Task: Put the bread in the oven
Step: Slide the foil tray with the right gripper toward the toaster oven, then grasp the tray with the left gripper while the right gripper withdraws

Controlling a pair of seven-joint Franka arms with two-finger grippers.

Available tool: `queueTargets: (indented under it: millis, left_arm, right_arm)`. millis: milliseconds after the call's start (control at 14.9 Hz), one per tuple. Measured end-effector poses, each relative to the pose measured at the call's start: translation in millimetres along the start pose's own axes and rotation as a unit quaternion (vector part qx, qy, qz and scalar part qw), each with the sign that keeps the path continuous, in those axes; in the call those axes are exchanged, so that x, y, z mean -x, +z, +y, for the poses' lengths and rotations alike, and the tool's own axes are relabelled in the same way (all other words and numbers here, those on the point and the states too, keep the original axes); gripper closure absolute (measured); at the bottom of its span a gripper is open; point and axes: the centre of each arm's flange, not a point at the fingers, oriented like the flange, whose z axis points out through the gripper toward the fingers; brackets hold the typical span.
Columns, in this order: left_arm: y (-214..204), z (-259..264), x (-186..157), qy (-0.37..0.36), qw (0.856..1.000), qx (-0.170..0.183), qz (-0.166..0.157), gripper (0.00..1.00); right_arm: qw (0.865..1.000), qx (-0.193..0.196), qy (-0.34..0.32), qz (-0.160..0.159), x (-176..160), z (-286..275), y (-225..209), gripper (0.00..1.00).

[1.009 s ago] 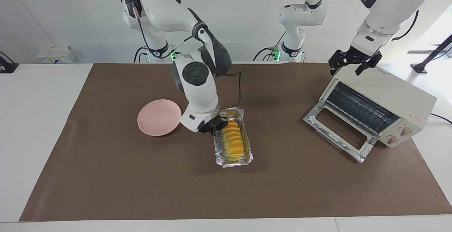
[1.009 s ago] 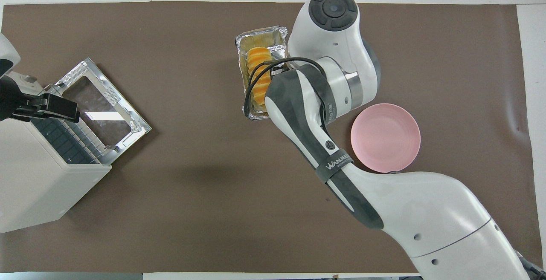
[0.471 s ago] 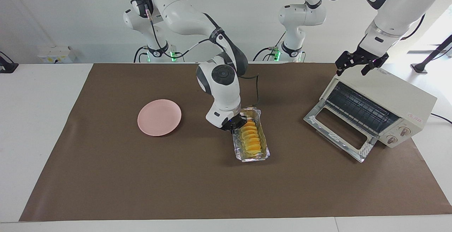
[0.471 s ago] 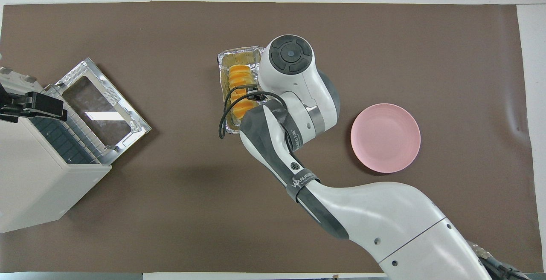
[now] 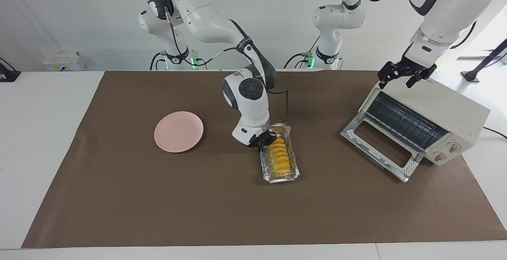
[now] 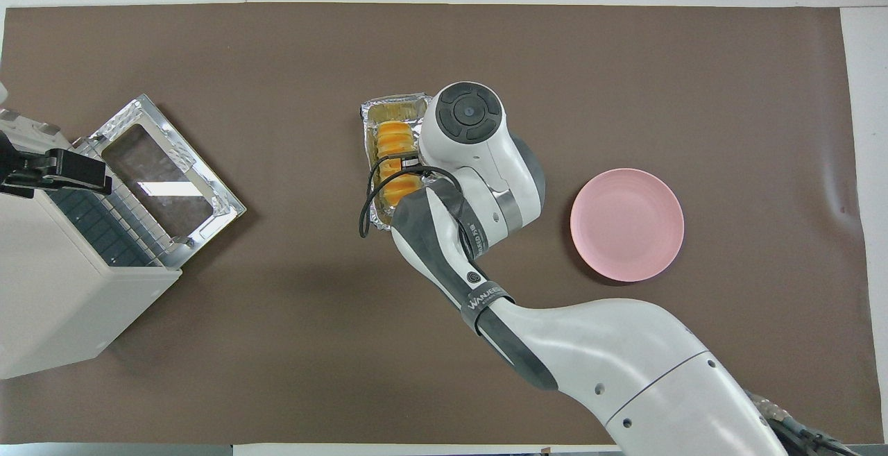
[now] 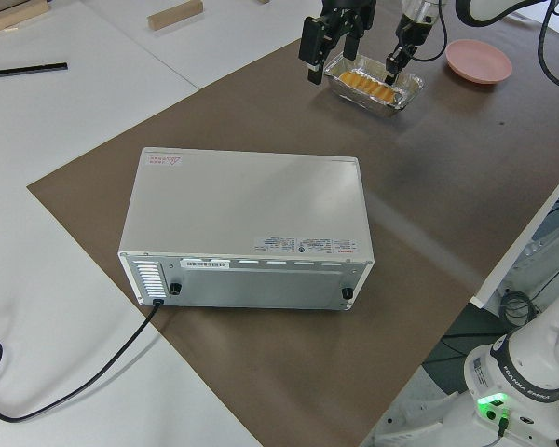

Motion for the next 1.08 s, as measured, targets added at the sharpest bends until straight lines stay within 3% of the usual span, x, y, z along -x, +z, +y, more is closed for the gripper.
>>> queueTargets:
  millis: [135,202,336,538,740,1076]
  left_arm:
    - [3.3,0.4,-0.3,0.0,1.0,0.0,0.007,0.0]
    - [4.7,2.2,-0.4,0.002,1.0,0.0,0.01,0.0]
    - [8.2,9.2,-1.2,-0.012,1.0,0.0,0.012,0.0]
    - [17.8,54.0,-4.6,-0.028,0.999,0.0,0.021,0.0]
    - [37.6,130.5,-7.2,-0.056,0.998,0.002,0.029,0.0]
    - [98.8,269.5,-21.4,-0.068,0.997,0.011,0.038,0.0]
  right_arm:
    - [1.0,-0.001,0.012,0.0,0.1,-0.1,-5.0,0.63]
    - [1.0,0.0,0.022,-0.002,0.3,-0.6,-9.6,0.48]
    - [0.999,0.008,0.035,-0.015,-2.0,2.1,-27.3,0.28]
    - [0.997,0.015,0.067,-0.023,-24.9,36.6,-73.5,0.0]
    - [0.994,0.01,0.113,-0.008,-55.3,118.6,-125.9,0.0]
    - [0.998,0.015,0.054,-0.011,-63.4,287.0,-206.6,0.0]
